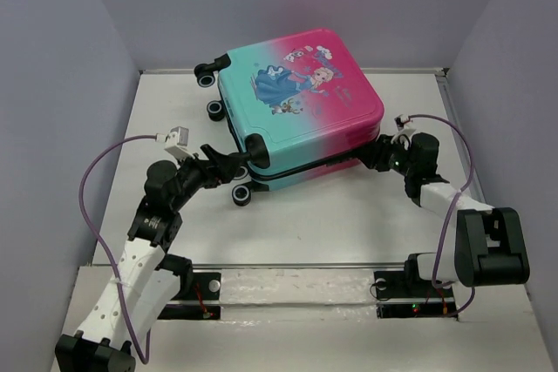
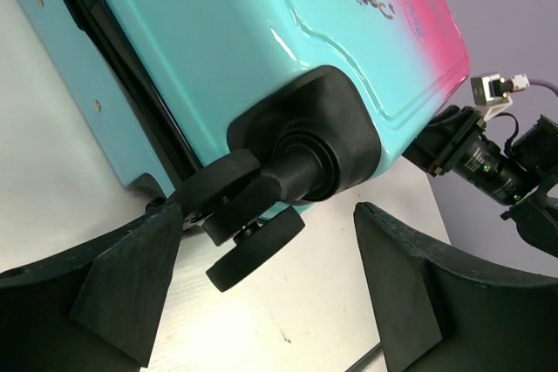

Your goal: Pack the luggage

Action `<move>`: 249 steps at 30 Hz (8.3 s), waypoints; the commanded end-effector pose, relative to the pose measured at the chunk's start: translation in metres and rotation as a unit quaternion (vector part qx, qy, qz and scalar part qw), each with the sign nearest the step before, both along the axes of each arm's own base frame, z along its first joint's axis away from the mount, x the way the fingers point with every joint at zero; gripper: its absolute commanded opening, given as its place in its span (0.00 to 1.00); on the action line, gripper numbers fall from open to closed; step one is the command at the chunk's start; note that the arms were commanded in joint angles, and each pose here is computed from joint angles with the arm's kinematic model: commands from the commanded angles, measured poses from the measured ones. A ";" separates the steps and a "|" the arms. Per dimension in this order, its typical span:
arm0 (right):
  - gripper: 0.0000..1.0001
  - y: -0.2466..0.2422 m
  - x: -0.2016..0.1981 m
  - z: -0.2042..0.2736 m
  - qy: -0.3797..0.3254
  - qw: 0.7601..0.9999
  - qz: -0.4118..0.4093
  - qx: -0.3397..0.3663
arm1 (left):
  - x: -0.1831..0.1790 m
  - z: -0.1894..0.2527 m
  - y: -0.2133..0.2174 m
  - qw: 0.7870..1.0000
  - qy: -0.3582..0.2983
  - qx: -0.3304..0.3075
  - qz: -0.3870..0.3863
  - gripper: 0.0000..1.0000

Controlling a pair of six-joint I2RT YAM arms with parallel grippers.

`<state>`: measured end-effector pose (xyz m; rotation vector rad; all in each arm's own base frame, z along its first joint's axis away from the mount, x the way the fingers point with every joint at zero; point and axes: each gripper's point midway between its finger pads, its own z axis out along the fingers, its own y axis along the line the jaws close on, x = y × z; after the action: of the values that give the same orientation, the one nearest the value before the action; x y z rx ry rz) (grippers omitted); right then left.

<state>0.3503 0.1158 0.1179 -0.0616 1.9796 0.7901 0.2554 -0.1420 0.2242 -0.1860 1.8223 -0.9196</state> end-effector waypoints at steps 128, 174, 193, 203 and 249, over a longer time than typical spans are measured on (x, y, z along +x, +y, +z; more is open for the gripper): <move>0.07 0.253 -0.188 0.023 0.000 0.971 0.207 0.121 | -0.035 0.074 -0.173 0.972 -0.067 -0.107 -0.198 0.06; 1.00 0.178 -0.071 0.126 -0.051 0.989 -0.123 0.067 | 0.120 0.072 0.041 0.973 -0.018 0.147 0.174 0.95; 0.11 0.136 -0.065 0.095 -0.064 0.985 -0.153 0.053 | 0.243 0.042 0.052 0.958 -0.031 0.272 0.081 0.97; 0.07 0.079 -0.093 0.075 -0.050 0.988 -0.142 -0.015 | 0.211 0.030 0.004 0.967 -0.058 0.245 -0.046 0.93; 0.42 0.074 -0.101 0.101 -0.055 0.995 -0.071 -0.041 | 0.235 -0.008 0.008 0.969 0.001 0.245 -0.030 0.99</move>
<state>0.2460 0.1814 0.1917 0.0140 1.9352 0.5482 0.4787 -0.1440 0.1533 0.1905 2.1883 -0.5892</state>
